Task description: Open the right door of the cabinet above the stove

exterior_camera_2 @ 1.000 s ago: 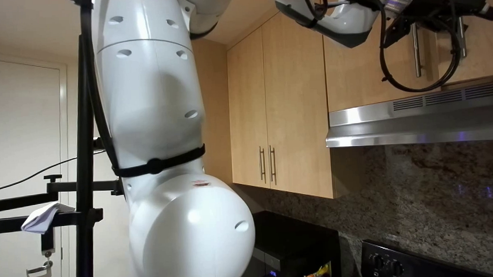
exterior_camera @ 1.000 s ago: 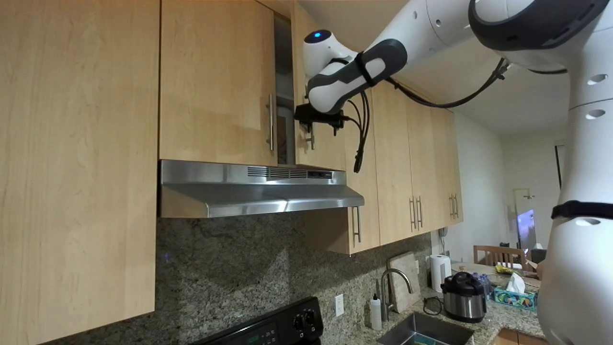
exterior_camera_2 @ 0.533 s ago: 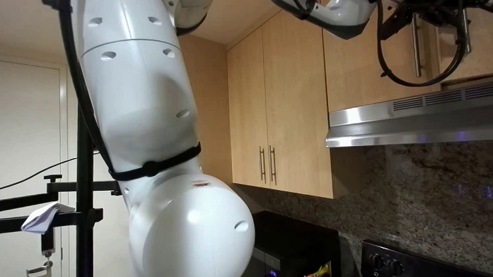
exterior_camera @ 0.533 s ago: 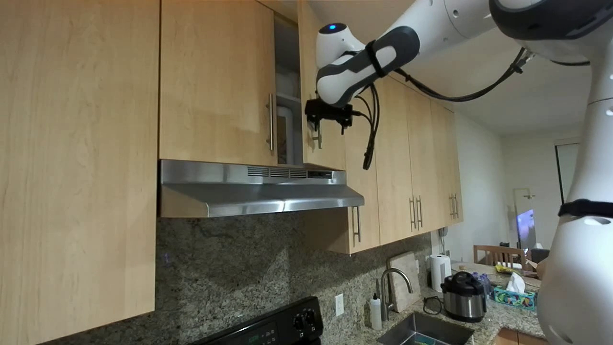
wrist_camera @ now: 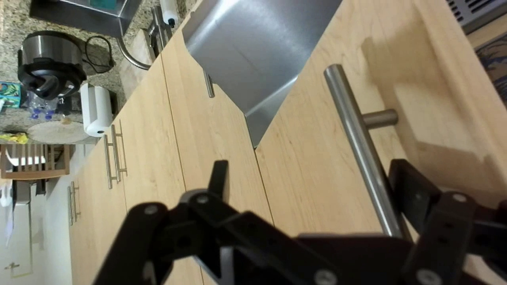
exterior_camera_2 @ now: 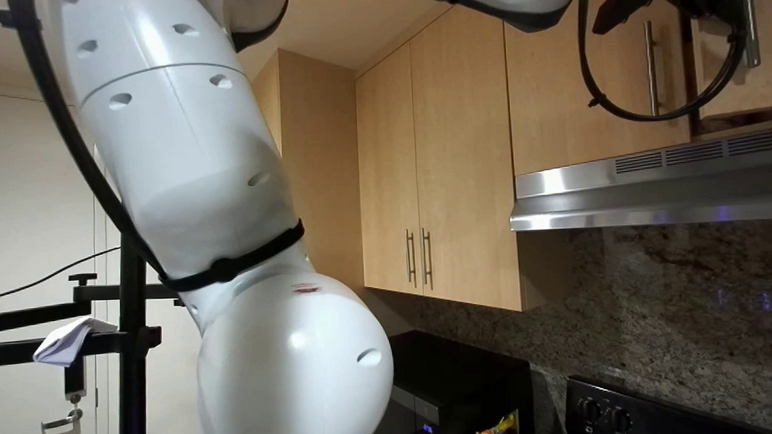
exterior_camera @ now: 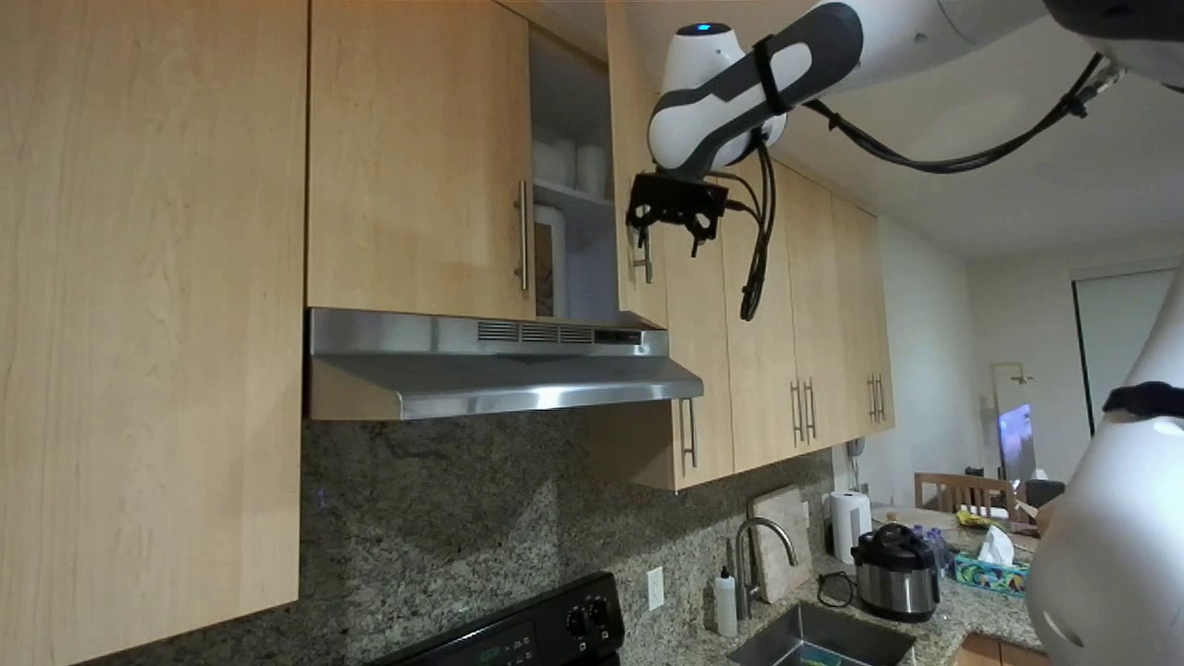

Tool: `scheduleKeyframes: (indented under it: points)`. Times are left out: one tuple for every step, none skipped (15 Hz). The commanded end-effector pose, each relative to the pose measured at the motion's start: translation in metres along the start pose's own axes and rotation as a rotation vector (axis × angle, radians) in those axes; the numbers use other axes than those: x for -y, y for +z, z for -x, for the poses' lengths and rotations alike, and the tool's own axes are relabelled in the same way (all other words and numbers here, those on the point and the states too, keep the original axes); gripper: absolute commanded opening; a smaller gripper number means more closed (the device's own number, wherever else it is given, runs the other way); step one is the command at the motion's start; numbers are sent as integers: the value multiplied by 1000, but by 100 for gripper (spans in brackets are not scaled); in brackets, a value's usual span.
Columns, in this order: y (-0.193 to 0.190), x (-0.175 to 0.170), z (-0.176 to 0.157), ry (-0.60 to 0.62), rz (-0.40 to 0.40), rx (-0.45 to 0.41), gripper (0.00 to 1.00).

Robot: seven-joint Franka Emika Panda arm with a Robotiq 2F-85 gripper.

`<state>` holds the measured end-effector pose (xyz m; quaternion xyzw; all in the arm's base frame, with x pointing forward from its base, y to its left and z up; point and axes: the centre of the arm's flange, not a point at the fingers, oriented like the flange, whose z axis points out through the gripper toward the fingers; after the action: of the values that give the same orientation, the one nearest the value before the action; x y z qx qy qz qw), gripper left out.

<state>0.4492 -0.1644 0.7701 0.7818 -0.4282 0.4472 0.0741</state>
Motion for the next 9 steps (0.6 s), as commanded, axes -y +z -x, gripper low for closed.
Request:
scheduleKeyframes:
  points:
    - [-12,-71,-23,52,60,-9,100]
    - [-11,-77,-26,41,46,-7,100]
    - [-10,-81,-28,37,35,-2,100]
    - [-8,-86,-31,17,23,-2,100]
    - [-8,-91,-34,5,11,-6,100]
    - [-9,-96,-36,-12,-1,-8,100]
    - [-9,-103,-39,-28,-13,-8,100]
    - [-10,-109,-43,-29,-23,-4,100]
    - [-12,-116,-45,-26,-35,-2,100]
